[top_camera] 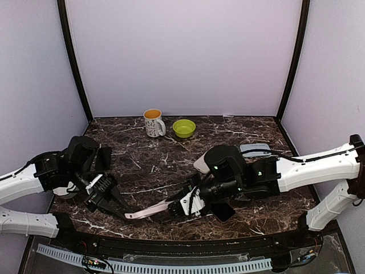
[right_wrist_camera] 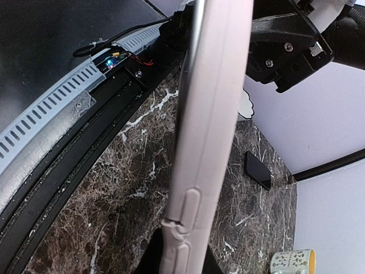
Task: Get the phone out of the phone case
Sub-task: Remove the bottom left corner of the phone case.
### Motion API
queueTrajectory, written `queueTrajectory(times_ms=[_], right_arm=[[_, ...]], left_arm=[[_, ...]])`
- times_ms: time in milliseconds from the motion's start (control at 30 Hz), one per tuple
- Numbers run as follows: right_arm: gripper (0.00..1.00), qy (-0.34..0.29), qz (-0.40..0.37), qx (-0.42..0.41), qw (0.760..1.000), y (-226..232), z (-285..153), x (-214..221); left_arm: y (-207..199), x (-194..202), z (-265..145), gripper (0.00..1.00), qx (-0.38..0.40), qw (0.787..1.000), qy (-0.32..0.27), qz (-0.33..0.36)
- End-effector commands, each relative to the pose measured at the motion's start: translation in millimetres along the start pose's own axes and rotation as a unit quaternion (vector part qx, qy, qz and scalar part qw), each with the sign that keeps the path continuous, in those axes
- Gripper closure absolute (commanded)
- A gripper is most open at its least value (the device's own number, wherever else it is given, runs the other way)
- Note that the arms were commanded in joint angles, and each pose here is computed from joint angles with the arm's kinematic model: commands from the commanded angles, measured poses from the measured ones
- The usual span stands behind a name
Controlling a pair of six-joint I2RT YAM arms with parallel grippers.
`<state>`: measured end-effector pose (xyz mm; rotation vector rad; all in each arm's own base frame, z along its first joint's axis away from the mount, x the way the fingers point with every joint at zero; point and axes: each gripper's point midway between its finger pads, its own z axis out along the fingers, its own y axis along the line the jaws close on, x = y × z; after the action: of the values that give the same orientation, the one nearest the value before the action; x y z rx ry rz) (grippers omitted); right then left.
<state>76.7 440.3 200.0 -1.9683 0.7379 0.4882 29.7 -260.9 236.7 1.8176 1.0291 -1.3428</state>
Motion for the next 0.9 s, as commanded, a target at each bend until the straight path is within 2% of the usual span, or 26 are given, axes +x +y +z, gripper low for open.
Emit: queueTrajectory(times_ms=[0,300,600,667,867], right_arm=[[1.0,-0.012,-0.115,0.075,0.99,-37,-4,-25],[1.0,-0.008,-0.144,0.075,0.987,-28,-2,-31],[1.0,-0.01,-0.138,0.069,0.988,-22,-1,-33],[1.0,-0.009,-0.131,0.07,0.989,-21,-1,-32],[1.0,-0.003,-0.094,0.071,0.993,-14,-1,-23]], left_arm=[[-4,4,3,0.78,0.024,0.997,0.008,-0.079],[5,12,5,0.78,0.01,0.996,0.021,-0.087],[13,15,5,0.78,-0.012,0.996,0.033,-0.085],[15,14,4,0.76,-0.023,0.996,0.034,-0.078],[25,4,-6,0.62,-0.088,0.995,0.033,-0.034]])
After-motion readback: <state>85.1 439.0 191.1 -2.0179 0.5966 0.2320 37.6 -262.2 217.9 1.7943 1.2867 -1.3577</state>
